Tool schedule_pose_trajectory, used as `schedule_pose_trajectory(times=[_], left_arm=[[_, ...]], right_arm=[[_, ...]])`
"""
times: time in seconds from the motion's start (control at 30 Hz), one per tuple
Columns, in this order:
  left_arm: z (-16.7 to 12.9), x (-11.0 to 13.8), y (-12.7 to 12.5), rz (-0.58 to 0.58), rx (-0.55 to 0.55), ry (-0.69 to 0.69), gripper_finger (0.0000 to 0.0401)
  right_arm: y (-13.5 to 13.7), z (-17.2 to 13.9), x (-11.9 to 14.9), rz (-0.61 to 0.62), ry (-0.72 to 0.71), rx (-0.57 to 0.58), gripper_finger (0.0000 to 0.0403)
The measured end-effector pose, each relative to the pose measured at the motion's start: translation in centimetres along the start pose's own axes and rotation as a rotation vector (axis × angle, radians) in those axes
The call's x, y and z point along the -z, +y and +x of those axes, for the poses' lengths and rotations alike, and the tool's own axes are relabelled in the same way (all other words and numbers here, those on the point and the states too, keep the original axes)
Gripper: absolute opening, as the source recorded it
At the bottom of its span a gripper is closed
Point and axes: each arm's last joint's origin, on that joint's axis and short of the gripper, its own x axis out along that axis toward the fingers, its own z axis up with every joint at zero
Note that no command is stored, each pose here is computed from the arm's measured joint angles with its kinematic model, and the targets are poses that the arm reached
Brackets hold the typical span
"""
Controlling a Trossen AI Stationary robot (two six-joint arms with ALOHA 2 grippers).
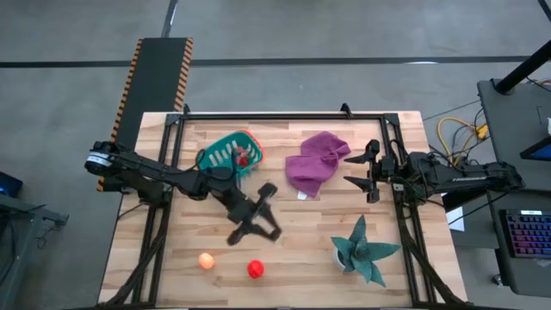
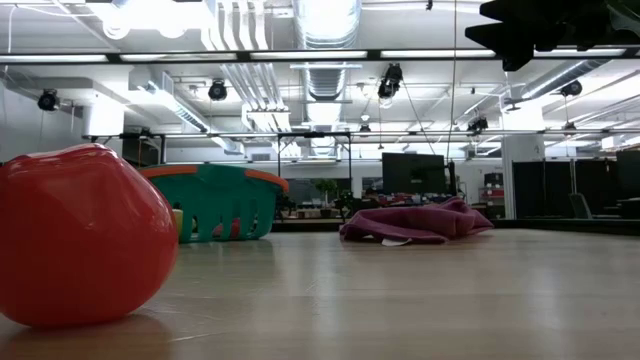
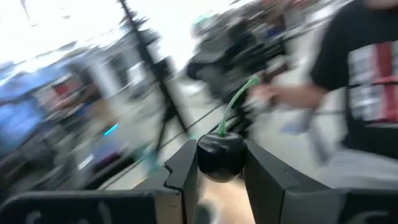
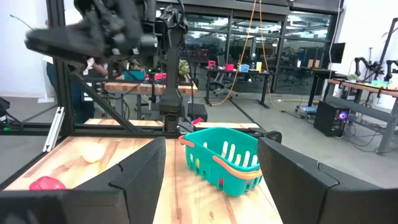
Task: Pick and placing Produce into tupperware
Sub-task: Put the black cherry into the blue basket
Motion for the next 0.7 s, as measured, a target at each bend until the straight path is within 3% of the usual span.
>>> schedule_pose_trajectory(times=[0.2, 0.3, 0.47, 0.7], left_arm=[[-0.3, -1.0, -0.8, 0.041, 0.352, -0.208, 0.0083], [-0.4, -1.3, -0.9, 0.057, 0.424, -0.259, 0.0084], [-0.4, -1.3, -0.5, 0.015, 0.338, -0.221, 0.0089], [-0.4, 0.2, 0.8, -0.047, -0.005, 0.007, 0.0088]], right_arm=[[0.0, 0.0, 0.0, 0.000, 0.000, 0.000, 0.0247], [0.0, 0.0, 0.0, 0.000, 0.000, 0.000, 0.0247], [0.0, 0.0, 0.0, 0.000, 0.000, 0.000, 0.0247], [0.0, 0.0, 0.0, 0.000, 0.000, 0.000, 0.0247]])
